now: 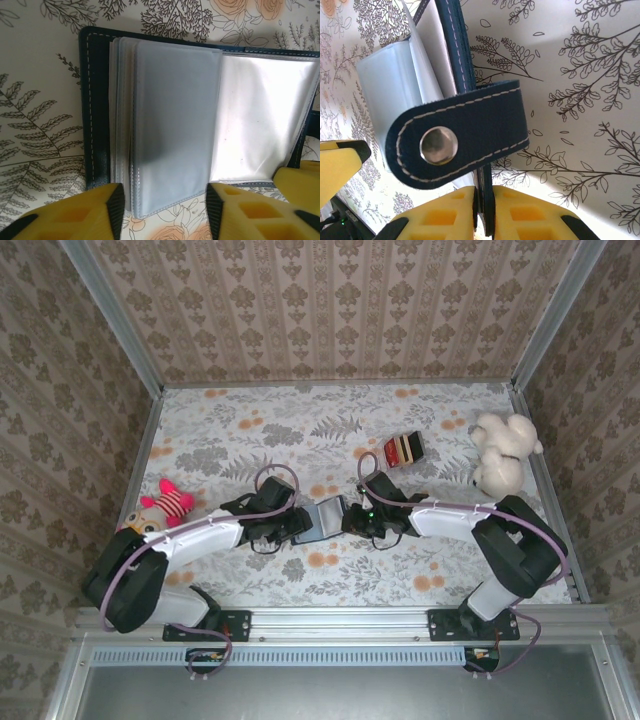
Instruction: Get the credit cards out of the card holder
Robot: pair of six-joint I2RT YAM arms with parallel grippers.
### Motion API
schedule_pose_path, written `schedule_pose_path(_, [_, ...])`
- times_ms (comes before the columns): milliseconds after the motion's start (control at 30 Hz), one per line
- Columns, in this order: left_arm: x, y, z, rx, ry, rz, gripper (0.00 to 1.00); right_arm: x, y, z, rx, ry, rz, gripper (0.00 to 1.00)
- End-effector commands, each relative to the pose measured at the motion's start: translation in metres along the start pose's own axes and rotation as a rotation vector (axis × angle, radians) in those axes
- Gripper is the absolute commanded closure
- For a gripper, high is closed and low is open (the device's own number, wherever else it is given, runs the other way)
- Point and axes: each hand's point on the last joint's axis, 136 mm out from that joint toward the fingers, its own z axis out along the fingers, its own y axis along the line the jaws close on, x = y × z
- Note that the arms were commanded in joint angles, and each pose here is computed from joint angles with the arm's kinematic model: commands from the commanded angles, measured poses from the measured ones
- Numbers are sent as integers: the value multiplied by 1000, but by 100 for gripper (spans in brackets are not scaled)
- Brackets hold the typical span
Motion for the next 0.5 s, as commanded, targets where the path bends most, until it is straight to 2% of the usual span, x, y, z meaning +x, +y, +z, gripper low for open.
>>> schedule_pose_path(0, [-3, 0, 3, 8, -4, -2, 54, 1, -1, 3, 21, 16, -4, 84])
schedule_pose_path(467, [-1, 1, 16, 24, 33, -23, 58, 5, -3, 6, 25, 40, 2, 83])
